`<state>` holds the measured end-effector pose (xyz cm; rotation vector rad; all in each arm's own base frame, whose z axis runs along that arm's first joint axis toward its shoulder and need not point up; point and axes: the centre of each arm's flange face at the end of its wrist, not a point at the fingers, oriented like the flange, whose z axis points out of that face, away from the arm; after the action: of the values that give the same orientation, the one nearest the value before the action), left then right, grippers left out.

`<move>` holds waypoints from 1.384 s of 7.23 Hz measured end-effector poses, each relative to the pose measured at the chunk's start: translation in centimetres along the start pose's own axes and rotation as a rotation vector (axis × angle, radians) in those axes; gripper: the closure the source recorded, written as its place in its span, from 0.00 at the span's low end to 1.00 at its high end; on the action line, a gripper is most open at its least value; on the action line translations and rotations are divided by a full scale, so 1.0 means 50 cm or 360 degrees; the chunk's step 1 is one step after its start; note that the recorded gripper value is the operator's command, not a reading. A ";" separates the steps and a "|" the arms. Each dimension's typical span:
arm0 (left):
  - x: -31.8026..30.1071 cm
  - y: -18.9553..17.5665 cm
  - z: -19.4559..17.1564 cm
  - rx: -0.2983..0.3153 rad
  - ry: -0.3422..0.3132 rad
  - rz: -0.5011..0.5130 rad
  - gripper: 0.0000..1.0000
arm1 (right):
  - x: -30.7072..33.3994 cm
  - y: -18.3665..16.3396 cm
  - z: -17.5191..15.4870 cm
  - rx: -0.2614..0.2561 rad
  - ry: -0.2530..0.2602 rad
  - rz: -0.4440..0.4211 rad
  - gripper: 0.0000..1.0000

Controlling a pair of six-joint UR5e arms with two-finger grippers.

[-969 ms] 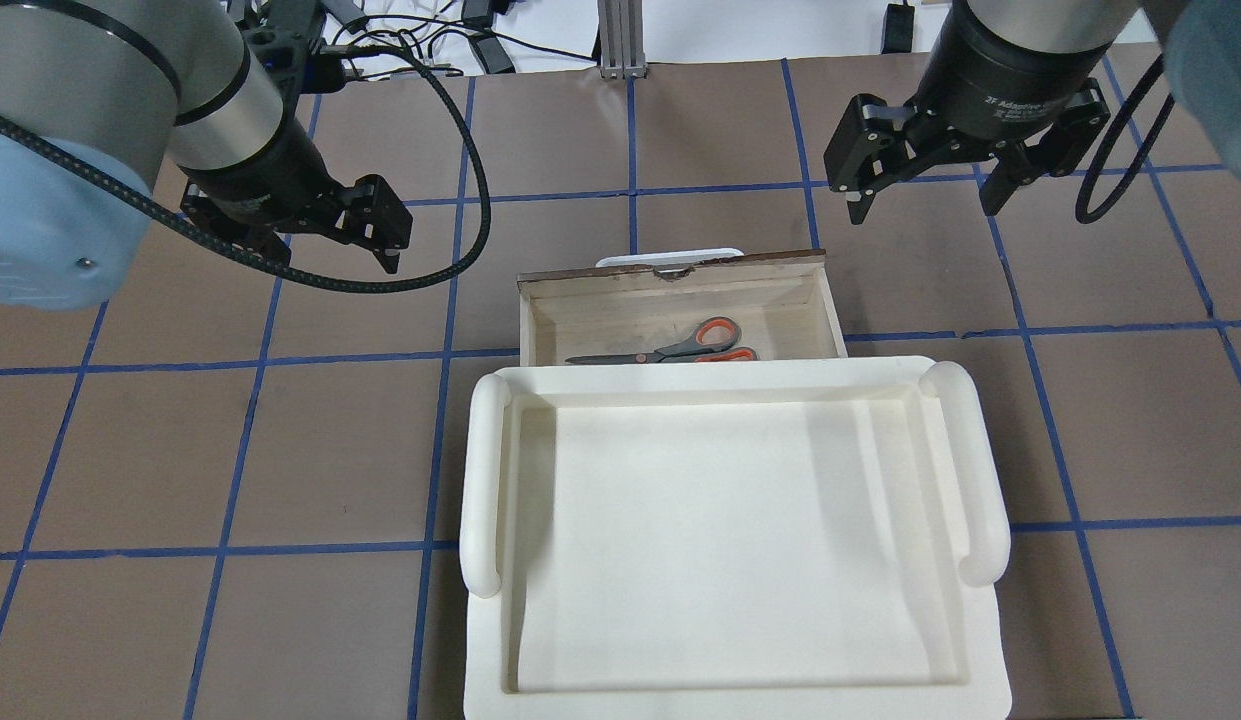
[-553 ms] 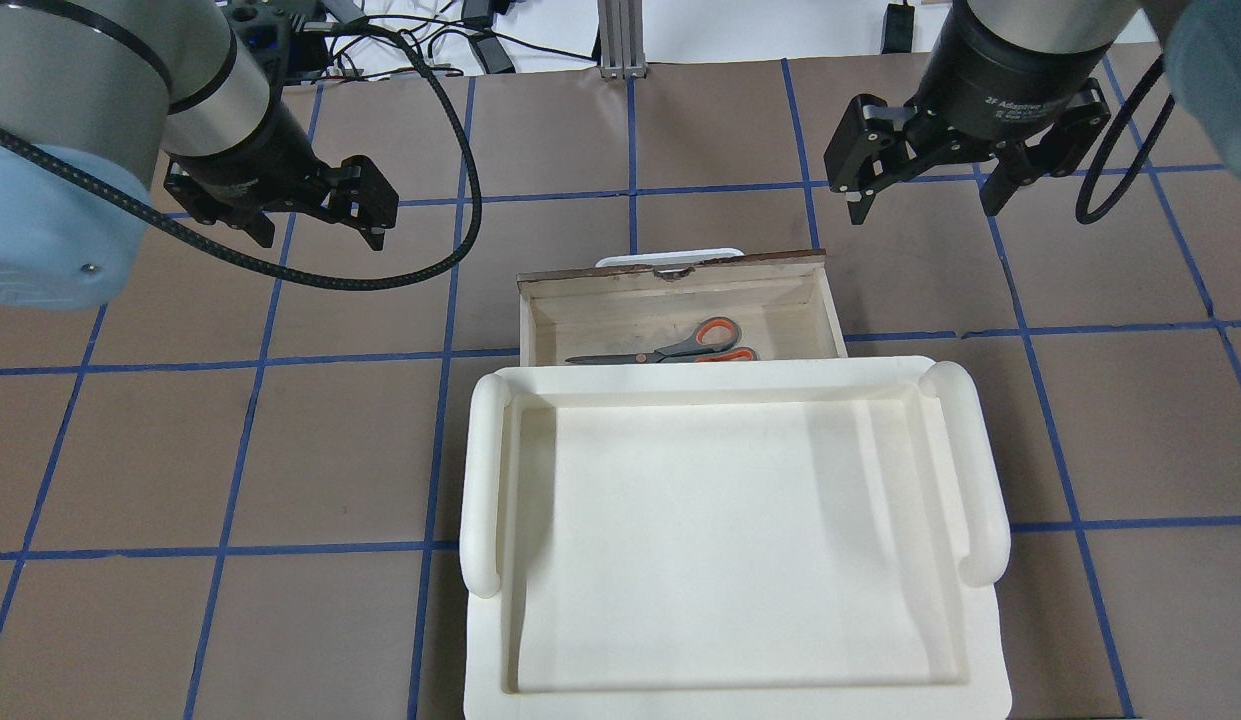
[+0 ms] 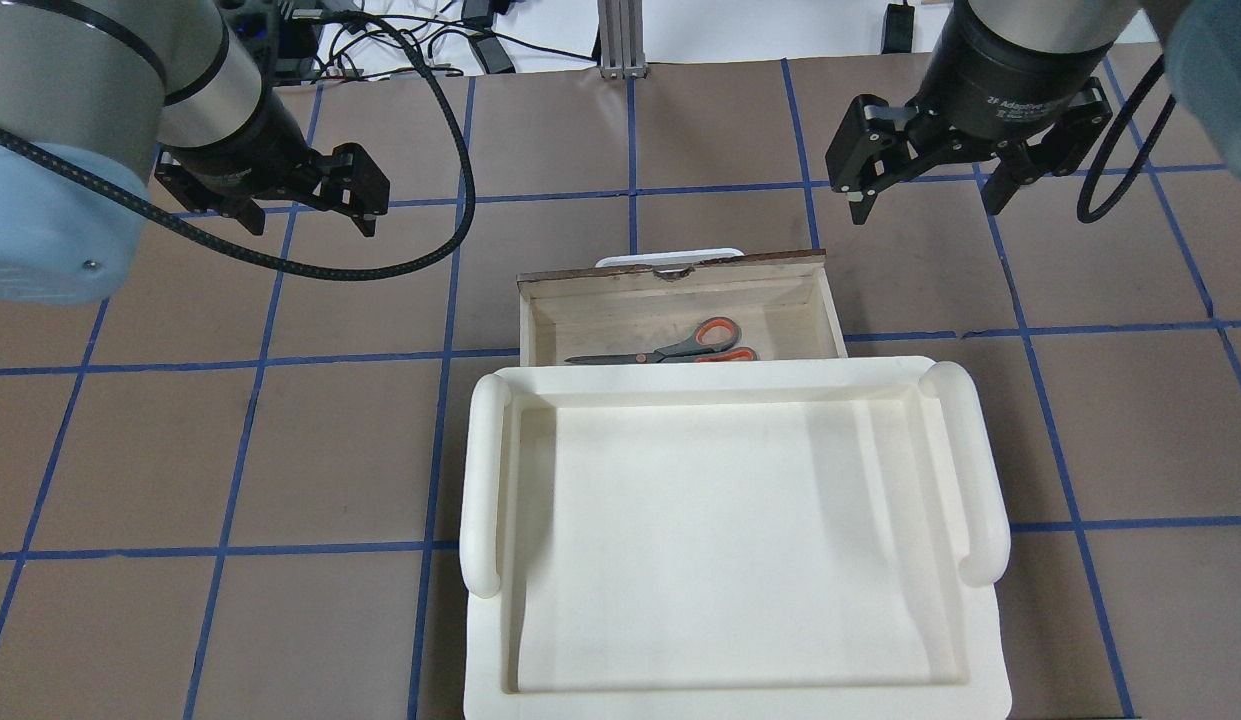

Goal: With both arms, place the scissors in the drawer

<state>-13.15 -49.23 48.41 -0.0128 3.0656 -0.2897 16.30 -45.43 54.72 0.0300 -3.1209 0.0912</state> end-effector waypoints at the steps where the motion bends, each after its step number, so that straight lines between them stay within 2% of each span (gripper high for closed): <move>1: 0.002 0.001 -0.002 0.0009 0.0004 -0.0018 0.00 | 0.000 0.000 0.000 -0.0001 0.0000 0.0001 0.00; 6: 0.001 0.008 -0.037 0.0070 0.0008 -0.0072 0.00 | 0.000 0.002 0.008 -0.0017 0.0000 0.0002 0.00; 10: 0.003 0.015 -0.015 0.0022 -0.0002 -0.0052 0.00 | 0.000 0.001 0.010 -0.0020 0.0001 -0.0006 0.00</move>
<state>-13.35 -48.37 48.98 -0.0621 3.0646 -0.3122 16.29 -45.40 54.20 0.0361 -3.1203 0.0712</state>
